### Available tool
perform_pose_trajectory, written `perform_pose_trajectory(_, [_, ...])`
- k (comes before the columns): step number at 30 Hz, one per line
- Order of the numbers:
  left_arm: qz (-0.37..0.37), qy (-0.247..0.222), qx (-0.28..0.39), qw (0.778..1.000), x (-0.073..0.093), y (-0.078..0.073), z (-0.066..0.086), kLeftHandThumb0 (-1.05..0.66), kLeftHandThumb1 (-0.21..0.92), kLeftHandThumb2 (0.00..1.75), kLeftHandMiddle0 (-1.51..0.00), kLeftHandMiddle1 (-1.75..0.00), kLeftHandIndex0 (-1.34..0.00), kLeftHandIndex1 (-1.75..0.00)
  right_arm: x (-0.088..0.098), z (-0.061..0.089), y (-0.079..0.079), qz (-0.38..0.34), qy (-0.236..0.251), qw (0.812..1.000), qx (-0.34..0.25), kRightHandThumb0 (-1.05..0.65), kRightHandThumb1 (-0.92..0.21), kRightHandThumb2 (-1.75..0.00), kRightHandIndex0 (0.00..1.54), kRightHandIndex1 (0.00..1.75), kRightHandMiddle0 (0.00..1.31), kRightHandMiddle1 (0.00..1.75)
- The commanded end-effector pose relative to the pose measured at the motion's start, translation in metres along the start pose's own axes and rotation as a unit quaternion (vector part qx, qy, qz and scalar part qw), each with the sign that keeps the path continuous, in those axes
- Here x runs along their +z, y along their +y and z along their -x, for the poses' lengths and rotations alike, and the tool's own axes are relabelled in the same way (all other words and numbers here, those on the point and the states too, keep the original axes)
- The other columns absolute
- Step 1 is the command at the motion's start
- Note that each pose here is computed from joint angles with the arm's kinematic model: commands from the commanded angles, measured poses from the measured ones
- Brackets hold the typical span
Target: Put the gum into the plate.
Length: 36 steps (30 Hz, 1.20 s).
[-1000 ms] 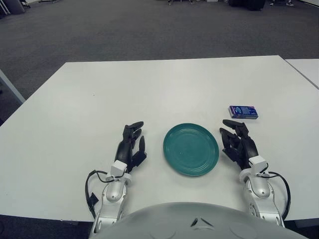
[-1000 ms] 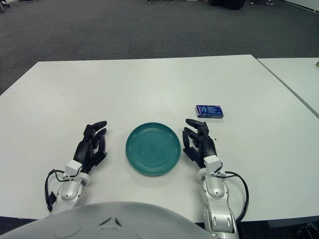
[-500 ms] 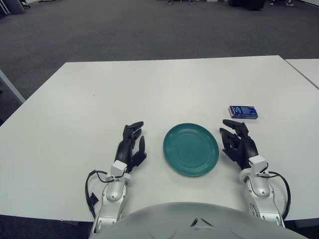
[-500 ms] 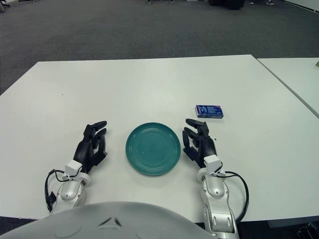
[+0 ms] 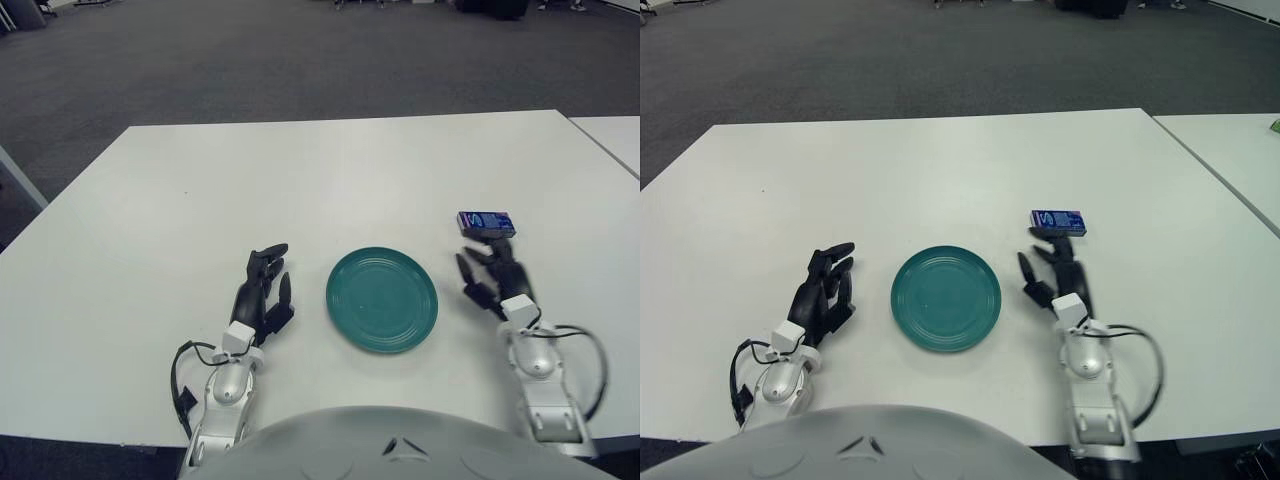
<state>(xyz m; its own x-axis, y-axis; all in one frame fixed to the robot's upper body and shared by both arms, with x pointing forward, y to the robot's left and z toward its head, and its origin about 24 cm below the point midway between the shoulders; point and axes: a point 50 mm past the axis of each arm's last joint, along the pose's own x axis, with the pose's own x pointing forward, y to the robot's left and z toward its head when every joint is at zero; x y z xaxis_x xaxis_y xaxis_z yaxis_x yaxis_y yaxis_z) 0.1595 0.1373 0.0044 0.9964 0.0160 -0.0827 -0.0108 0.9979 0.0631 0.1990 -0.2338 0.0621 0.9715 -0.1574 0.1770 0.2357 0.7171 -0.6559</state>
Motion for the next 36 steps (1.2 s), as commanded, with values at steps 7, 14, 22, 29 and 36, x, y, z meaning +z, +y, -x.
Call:
perform_pose_trajectory(7, [-0.004,0.012,-0.005,1.0,-0.003,-0.002,-0.001,-0.79,0.92,0.82,-0.25,-0.57,-0.01,-1.11,0.011,-0.036,-0.016,0.172,-0.105,0.979,-0.041,-0.84,-0.92,-0.56,0.31,0.31,0.0,1.05])
perform_pose_trajectory(14, [-0.008,0.01,-0.004,1.0,-0.004,-0.001,-0.003,-0.82,0.92,0.84,-0.23,-0.56,-0.01,-1.11,0.022,-0.051,-0.023,0.248,-0.134,0.959,-0.037,-0.84,-0.92,-0.48,0.29,0.28,0.0,0.97])
perform_pose_trajectory(22, [-0.009,0.006,-0.008,1.0,-0.005,-0.001,-0.004,-0.83,0.92,0.84,-0.23,-0.55,0.0,-1.08,0.013,-0.072,-0.014,0.304,-0.12,0.945,0.022,-0.82,-0.92,-0.44,0.22,0.21,0.0,0.77])
perform_pose_trajectory(29, [-0.015,0.003,-0.012,1.0,-0.005,-0.001,-0.004,-0.83,0.92,0.85,-0.21,-0.53,0.0,-1.02,0.008,-0.087,-0.003,0.331,-0.114,0.934,0.072,-0.87,-0.92,-0.46,0.2,0.17,0.0,0.66])
perform_pose_trajectory(36, [-0.019,0.0,-0.018,1.0,-0.004,-0.001,-0.004,-0.85,0.92,0.85,-0.22,-0.52,0.0,-1.0,0.006,-0.094,0.009,0.326,-0.101,0.931,0.129,-0.87,-0.92,-0.42,0.2,0.14,0.0,0.6])
